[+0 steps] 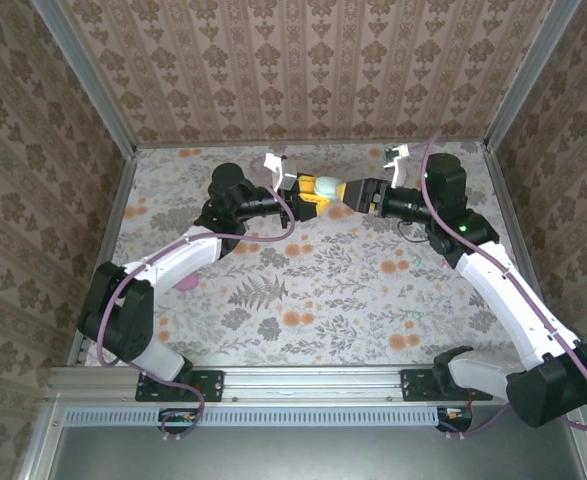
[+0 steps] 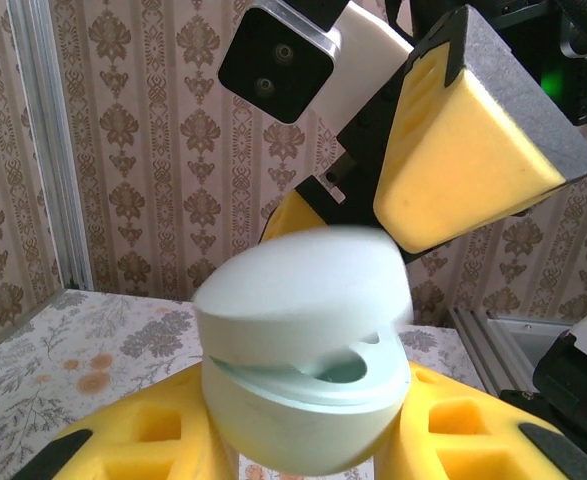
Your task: Insert wireless bluetooth earbuds into charging case
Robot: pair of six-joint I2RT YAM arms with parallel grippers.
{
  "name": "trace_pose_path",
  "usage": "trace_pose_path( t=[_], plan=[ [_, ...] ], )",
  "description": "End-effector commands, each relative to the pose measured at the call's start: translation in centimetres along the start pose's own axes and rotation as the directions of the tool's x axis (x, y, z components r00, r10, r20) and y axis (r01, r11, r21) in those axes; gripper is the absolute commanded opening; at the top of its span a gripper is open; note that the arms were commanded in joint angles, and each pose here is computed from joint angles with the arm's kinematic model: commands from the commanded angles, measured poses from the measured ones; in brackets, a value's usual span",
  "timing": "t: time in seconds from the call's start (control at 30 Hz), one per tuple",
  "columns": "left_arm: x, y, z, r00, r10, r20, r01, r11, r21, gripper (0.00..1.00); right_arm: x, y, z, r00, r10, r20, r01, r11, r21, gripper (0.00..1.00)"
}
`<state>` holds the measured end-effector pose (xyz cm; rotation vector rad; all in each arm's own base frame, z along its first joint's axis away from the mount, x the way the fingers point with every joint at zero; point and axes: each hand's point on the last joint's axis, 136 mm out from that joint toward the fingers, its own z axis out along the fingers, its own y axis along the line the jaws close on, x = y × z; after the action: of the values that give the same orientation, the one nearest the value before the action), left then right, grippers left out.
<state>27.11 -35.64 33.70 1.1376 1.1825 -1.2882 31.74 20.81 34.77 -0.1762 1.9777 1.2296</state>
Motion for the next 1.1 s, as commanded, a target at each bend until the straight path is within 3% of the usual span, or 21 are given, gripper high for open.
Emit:
trace_pose_path(
  t=[0.0,0.57,0.73,1.07],
  plan=[
    [-1.3,-1.2,-0.2,0.998,0.06,0.022,-0.06,0.998,0.026,0.28,-1.3,2.2,-1.0,0.999,-0.031,0.034,0.033,0.998,-0.056,0.73],
    [-1.5,-0.8,-0.9,0.997,0.06,0.039,-0.06,0.998,0.013,0.28,-0.1,0.9,-1.2,0.998,-0.054,0.027,0.054,0.998,-0.022,0.74],
    [-1.8,-0.5,-0.8,0.997,0.046,0.054,-0.047,0.999,0.013,0.28,0.9,1.9,-0.9,0.995,-0.1,-0.029,0.097,0.991,-0.087,0.74],
    [-1.7,-0.5,-0.5,0.998,0.03,0.054,-0.031,0.999,0.022,0.28,1.0,0.4,0.5,0.993,-0.096,-0.074,0.094,0.995,-0.03,0.73]
  ],
)
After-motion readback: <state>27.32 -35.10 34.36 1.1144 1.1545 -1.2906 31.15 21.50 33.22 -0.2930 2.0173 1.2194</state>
